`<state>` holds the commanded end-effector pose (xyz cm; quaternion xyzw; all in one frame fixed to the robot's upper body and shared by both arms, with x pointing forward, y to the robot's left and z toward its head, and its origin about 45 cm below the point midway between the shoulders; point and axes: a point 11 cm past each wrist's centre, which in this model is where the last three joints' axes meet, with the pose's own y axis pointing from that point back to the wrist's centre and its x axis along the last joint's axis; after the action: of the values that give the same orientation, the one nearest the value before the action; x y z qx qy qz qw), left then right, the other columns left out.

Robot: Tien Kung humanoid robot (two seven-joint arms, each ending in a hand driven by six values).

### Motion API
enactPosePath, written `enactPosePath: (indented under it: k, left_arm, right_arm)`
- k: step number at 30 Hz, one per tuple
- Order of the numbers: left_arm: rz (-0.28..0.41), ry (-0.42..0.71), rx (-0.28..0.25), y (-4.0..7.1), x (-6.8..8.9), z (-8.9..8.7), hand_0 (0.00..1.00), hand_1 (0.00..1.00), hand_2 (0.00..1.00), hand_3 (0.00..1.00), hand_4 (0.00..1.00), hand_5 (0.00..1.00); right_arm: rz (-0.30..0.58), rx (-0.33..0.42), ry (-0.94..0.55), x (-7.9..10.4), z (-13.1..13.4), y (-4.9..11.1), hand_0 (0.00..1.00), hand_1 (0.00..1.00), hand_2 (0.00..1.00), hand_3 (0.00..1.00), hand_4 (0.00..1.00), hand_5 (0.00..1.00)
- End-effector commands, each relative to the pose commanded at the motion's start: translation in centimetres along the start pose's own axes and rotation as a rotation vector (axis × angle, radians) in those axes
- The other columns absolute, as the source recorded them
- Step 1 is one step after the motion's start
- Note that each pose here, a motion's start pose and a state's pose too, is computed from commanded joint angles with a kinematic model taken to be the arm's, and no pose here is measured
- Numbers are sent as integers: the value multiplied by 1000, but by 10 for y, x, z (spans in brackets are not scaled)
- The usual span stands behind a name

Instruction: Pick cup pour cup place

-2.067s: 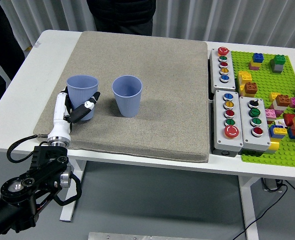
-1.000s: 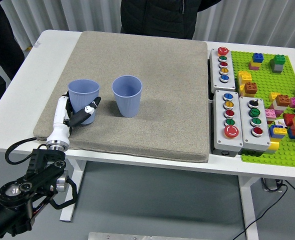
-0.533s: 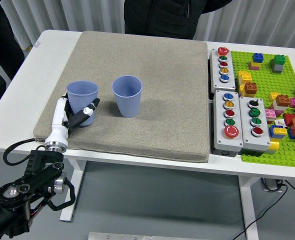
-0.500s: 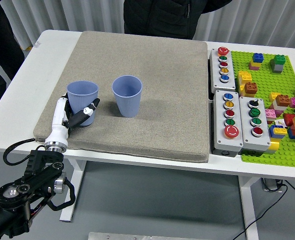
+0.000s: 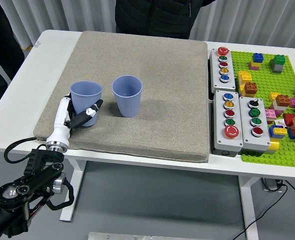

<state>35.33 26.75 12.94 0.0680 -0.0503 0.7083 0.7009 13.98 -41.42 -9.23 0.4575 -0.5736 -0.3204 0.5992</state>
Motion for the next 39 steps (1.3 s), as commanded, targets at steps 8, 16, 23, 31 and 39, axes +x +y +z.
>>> enactPosePath:
  k: [8, 16, 23, 31, 39]
  left_arm:
    - [2, 6, -2, 0, 1, 1, 650, 635, 641, 787, 813, 243]
    - [1, 8, 1, 1, 1, 0, 652, 636, 645, 793, 794, 212]
    - [-2, 8, 0, 2, 1, 0, 657, 640, 648, 794, 784, 203]
    - [-6, 7, -6, 1, 2, 2, 680, 661, 714, 805, 797, 211]
    - [-9, 4, -13, 0, 2, 4, 715, 704, 756, 814, 782, 184]
  right_arm:
    - [-1, -2, 1, 0, 1, 0, 675, 636, 568, 574, 2, 160]
    - [-1, -5, 5, -1, 3, 0, 675, 635, 568, 574, 2, 160]
    - [-2, -6, 5, -1, 3, 0, 674, 636, 568, 574, 2, 159]
    - [-2, -5, 5, -1, 3, 0, 675, 636, 568, 574, 2, 159]
    - [-1, -2, 2, 0, 1, 0, 675, 636, 568, 573, 2, 160]
